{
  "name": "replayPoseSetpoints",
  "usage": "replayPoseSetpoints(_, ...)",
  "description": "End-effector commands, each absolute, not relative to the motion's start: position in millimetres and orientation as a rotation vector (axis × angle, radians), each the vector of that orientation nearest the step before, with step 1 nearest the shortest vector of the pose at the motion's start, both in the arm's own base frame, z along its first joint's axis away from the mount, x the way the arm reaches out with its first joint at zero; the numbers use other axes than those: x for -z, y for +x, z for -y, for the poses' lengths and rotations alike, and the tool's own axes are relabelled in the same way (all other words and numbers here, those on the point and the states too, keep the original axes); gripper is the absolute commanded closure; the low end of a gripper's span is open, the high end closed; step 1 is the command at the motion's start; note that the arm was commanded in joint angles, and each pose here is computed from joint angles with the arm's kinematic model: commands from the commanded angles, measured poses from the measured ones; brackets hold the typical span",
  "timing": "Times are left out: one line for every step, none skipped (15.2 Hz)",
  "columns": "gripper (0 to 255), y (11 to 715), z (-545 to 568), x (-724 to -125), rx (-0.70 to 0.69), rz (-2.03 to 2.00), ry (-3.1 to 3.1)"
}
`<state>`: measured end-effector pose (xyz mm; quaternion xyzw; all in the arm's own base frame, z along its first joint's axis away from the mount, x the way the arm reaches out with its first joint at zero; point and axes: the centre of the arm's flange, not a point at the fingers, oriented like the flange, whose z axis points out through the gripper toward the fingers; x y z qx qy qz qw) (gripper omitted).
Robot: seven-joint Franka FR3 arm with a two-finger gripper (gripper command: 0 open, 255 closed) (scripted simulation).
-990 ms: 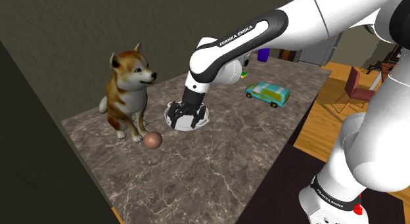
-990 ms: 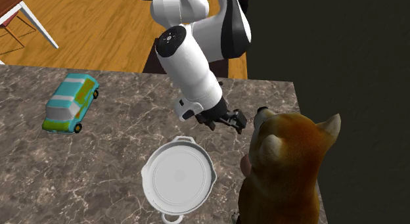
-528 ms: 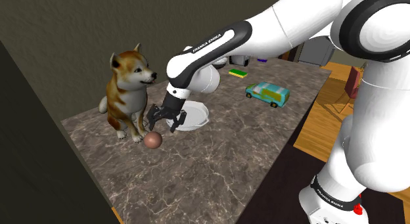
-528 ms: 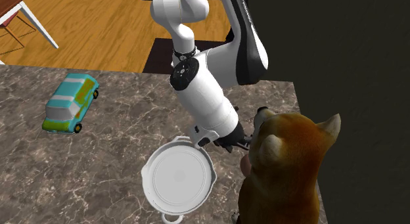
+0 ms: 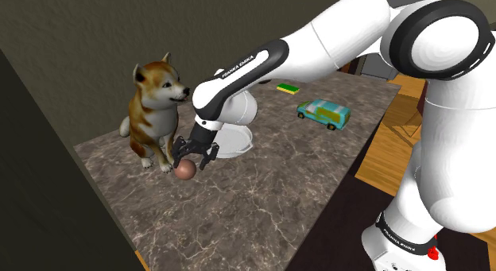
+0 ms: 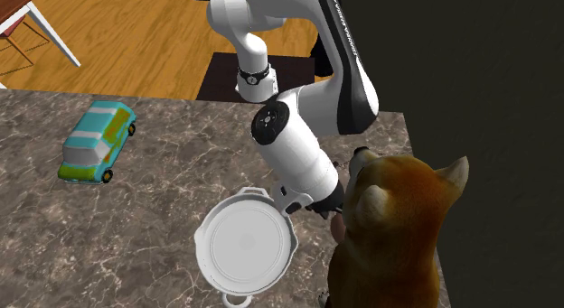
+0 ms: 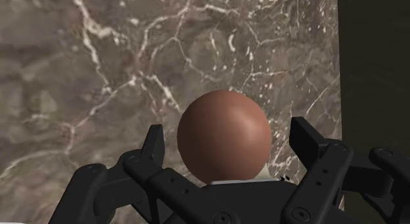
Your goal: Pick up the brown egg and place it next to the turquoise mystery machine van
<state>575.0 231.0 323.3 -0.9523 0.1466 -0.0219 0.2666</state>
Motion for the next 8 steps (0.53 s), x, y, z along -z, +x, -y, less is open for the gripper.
replayPoseSetpoints(0,576.0,-232.1,-319.6,0.060,-0.396,-2.571)
replayPoseSetpoints(0,576.0,-232.1,-319.6,0.060,-0.396,-2.571)
replayPoseSetpoints(0,576.0,-232.1,-319.6,0.060,-0.396,-2.571)
replayPoseSetpoints(0,576.0,-232.1,-319.6,0.060,-0.396,-2.571)
replayPoseSetpoints(0,576.0,-232.1,-319.6,0.060,-0.396,-2.571)
replayPoseSetpoints(0,576.0,-232.1,-319.6,0.060,-0.396,-2.571)
replayPoseSetpoints(0,576.0,-232.1,-319.6,0.060,-0.396,-2.571)
replayPoseSetpoints(255,576.0,-232.1,-319.6,0.060,-0.396,-2.571)
